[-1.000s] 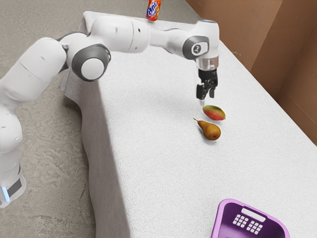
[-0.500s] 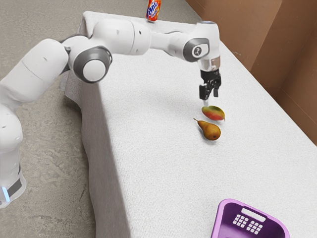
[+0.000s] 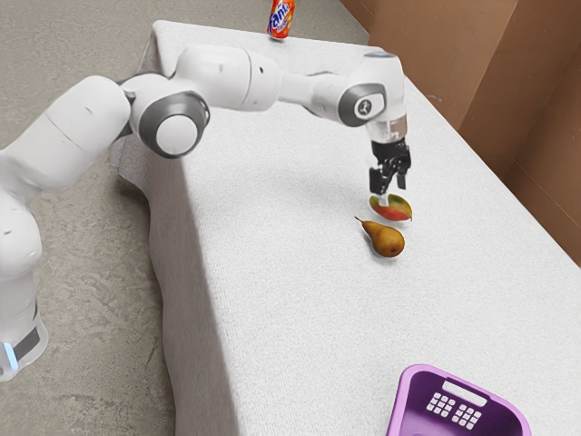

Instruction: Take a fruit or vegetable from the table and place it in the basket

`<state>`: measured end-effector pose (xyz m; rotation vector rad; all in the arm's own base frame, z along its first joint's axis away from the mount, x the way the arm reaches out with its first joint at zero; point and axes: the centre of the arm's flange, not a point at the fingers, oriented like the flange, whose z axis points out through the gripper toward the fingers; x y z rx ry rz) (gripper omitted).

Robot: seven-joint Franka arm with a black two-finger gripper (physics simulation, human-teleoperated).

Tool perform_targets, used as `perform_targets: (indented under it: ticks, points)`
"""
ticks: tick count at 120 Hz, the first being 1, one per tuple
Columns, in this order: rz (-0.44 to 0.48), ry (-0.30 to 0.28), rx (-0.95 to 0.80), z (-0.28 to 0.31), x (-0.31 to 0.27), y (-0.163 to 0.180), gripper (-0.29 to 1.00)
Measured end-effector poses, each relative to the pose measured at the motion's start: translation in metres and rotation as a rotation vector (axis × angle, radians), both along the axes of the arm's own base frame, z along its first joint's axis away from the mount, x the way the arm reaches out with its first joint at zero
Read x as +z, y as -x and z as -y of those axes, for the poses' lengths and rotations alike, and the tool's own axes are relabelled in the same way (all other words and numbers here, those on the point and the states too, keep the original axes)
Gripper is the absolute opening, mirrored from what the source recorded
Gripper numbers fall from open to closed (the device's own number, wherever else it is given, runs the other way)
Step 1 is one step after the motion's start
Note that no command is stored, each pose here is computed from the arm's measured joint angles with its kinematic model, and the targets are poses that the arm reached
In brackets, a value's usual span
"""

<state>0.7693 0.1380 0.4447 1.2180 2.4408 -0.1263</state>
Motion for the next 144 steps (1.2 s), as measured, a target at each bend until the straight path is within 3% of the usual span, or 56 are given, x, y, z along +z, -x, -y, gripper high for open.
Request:
perform_targets:
  ticks: [144]
  points:
    - [0.025, 0.006, -0.018, 0.001, -0.047, -0.014, 0.69]
